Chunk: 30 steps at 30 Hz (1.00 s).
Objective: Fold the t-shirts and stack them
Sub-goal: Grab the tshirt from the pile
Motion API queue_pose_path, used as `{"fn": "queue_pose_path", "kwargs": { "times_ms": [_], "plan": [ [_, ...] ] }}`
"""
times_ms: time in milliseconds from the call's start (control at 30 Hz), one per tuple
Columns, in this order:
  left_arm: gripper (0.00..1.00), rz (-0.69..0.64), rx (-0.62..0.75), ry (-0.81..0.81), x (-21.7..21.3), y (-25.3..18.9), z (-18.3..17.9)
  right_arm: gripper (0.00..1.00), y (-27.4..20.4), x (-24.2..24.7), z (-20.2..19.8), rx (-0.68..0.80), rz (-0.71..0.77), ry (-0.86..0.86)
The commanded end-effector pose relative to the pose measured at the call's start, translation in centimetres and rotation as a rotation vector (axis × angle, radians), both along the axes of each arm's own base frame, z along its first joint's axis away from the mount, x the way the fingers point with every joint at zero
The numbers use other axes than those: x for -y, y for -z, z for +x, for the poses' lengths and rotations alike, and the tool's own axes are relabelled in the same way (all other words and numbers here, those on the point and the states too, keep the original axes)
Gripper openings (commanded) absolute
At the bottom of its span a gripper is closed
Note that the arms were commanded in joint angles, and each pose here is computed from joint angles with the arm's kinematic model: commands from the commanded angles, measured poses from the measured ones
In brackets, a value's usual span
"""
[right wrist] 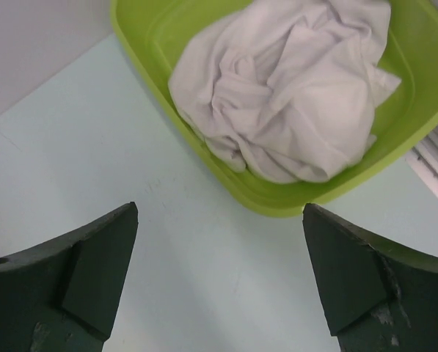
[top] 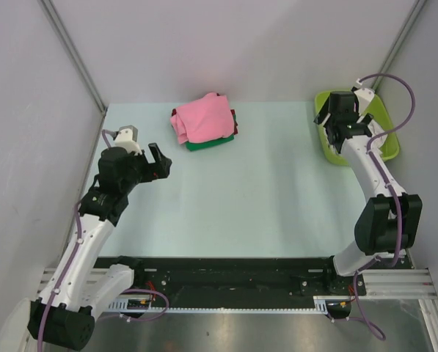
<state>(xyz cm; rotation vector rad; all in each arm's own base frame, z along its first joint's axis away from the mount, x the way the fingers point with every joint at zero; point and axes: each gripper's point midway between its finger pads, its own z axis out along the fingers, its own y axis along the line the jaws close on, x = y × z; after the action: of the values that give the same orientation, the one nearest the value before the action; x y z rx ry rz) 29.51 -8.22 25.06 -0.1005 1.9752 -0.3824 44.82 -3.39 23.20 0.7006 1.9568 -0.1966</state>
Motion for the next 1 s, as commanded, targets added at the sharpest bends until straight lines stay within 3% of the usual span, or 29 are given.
{"fn": "queue_pose_path", "kwargs": {
  "times_ms": [0, 67, 100, 200, 533, 767, 900, 967],
  "plan": [
    [0.98, 0.022, 0.006, -0.010, -0.1, -0.7, 0.9, 1.00, -0.6, 1.5, 3.6, -0.017, -0.064, 0.056],
    [0.97, 0.020, 0.001, -0.013, -0.2, -0.5, 0.8, 1.00, -1.4, 2.7, 4.6, -0.045, -0.081, 0.103],
    [0.97, 0.015, 0.010, -0.011, -0.1, -0.7, 0.7, 1.00, 0.9, 3.7, 5.3, -0.105, -0.094, 0.129],
    [0.97, 0.010, 0.013, -0.001, 0.1, -0.7, 0.6, 1.00, 1.8, 6.9, 6.4, -0.146, -0.120, 0.197],
    [0.97, -0.002, 0.021, 0.014, 0.2, -0.7, 0.0, 1.00, 7.4, 13.2, 9.0, -0.217, 0.026, 0.220],
    [0.98, -0.010, 0.016, 0.000, -0.3, -0.9, 0.2, 1.00, 16.8, 13.2, 8.9, -0.414, 0.124, 0.185],
    [0.97, -0.006, 0.017, -0.010, -0.5, -0.7, 0.2, 0.99, 19.7, 12.5, 9.2, -0.459, 0.175, 0.151],
    [0.98, -0.006, 0.014, -0.007, -0.4, -0.6, 0.2, 0.71, 20.3, 12.1, 9.4, -0.464, 0.194, 0.136]
  ]
}}
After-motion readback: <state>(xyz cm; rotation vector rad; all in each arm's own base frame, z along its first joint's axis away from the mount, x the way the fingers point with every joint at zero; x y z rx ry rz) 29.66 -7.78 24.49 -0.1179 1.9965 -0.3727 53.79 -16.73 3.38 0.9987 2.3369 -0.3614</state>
